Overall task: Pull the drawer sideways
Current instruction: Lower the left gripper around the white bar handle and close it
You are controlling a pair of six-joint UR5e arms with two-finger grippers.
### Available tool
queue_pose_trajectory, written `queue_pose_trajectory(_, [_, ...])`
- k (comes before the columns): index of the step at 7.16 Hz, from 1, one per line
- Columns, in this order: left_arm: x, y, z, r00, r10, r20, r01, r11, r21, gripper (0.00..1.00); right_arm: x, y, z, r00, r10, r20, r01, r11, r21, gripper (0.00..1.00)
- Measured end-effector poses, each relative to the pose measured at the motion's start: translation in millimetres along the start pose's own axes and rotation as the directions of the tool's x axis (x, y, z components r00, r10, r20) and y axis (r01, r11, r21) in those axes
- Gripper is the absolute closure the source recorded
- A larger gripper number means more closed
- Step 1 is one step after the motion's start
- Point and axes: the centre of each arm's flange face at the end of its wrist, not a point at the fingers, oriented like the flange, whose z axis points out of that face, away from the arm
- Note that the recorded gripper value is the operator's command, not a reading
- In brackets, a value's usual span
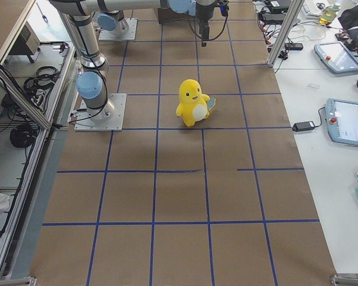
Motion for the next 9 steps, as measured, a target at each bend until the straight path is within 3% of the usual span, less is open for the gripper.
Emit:
queue_pose_trajectory(5, [4.3,2.0,2.9,0.999,0.011,0.031,-0.011,1.000,0.006,0.40,0.0,0.0,0.0,1.000,0.000,0.000,0.000,1.000,0.000,0.00])
queue_pose_trajectory(9, [6.0,2.3,4.5,1.000,0.012,0.026,-0.012,1.000,0.001,0.41,0.0,0.0,0.0,1.000,0.000,0.000,0.000,1.000,0.000,0.00])
